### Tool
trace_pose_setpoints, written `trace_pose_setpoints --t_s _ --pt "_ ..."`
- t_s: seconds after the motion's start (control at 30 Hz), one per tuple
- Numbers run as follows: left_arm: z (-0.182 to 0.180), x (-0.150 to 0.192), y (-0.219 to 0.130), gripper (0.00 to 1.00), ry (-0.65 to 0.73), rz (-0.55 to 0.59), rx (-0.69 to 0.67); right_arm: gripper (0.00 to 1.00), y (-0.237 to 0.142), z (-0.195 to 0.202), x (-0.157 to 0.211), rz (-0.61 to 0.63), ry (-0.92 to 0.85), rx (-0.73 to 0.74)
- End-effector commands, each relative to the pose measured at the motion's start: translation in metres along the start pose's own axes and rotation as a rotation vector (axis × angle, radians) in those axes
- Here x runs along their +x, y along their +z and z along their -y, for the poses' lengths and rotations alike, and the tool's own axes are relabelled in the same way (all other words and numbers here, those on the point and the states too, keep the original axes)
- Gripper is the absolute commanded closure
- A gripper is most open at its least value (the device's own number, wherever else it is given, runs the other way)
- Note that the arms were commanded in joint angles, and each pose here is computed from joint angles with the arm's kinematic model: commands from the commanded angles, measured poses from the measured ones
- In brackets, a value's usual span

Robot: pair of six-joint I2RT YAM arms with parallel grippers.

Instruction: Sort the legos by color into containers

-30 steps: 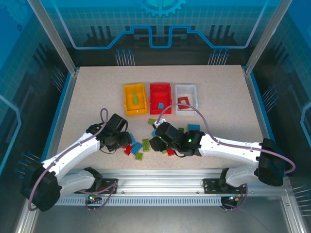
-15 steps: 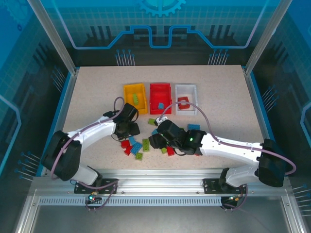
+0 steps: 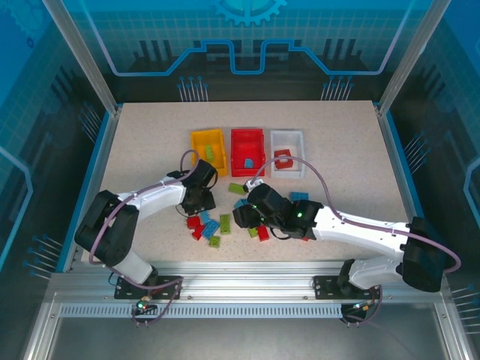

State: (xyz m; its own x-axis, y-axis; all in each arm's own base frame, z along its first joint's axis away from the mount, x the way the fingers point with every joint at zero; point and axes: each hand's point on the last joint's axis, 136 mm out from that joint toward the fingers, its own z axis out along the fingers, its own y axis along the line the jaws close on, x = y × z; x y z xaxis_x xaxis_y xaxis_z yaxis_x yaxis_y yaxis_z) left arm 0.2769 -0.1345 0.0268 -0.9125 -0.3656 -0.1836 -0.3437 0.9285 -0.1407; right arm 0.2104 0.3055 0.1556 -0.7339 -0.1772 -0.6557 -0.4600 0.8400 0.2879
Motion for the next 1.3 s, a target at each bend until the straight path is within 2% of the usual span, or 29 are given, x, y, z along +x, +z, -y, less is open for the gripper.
trace_pose_setpoints --t_s 0.0,0.2,0.33,0.37,0.47,0.53,0.67,0.83,0.97,1.07,1.17,1.27 --pt "0.000 -0.002 0.007 0.56 0.014 -0.006 -0.022 0.40 -0.002 0.002 -0.005 0.020 0.033 -0.007" --pt "0.004 -0.002 0.007 0.65 0.016 0.005 -0.001 0.40 -0.003 0.005 -0.005 0.027 0.050 0.000" --pt "0.011 -0.006 0.004 0.77 0.019 0.020 0.014 0.40 -0.003 0.008 -0.006 0.029 0.058 0.008" --pt "0.014 -0.009 0.001 0.82 0.020 0.029 0.023 0.41 -0.005 0.009 -0.008 0.035 0.057 0.013" --pt "0.026 -0.023 -0.015 0.85 0.023 0.078 0.055 0.41 -0.018 0.015 -0.021 0.089 0.066 0.020" --pt "0.039 -0.039 -0.032 0.86 0.036 0.119 0.086 0.41 -0.027 0.028 -0.028 0.135 0.077 0.037" --pt "0.084 -0.079 -0.066 0.87 0.088 0.207 0.171 0.38 -0.051 0.062 -0.065 0.282 0.193 0.073" --pt "0.146 -0.126 -0.084 0.87 0.166 0.290 0.254 0.35 -0.057 0.095 -0.093 0.369 0.331 0.065" --pt "0.189 -0.155 -0.075 0.89 0.227 0.335 0.298 0.35 -0.056 0.105 -0.103 0.359 0.347 0.095" --pt "0.215 -0.169 -0.062 0.88 0.320 0.380 0.283 0.35 -0.059 0.103 -0.112 0.370 0.350 0.087" --pt "0.227 -0.178 -0.039 0.87 0.385 0.397 0.226 0.35 -0.057 0.104 -0.109 0.357 0.359 0.086" --pt "0.221 -0.184 -0.017 0.85 0.395 0.392 0.140 0.35 -0.056 0.106 -0.104 0.344 0.366 0.090"
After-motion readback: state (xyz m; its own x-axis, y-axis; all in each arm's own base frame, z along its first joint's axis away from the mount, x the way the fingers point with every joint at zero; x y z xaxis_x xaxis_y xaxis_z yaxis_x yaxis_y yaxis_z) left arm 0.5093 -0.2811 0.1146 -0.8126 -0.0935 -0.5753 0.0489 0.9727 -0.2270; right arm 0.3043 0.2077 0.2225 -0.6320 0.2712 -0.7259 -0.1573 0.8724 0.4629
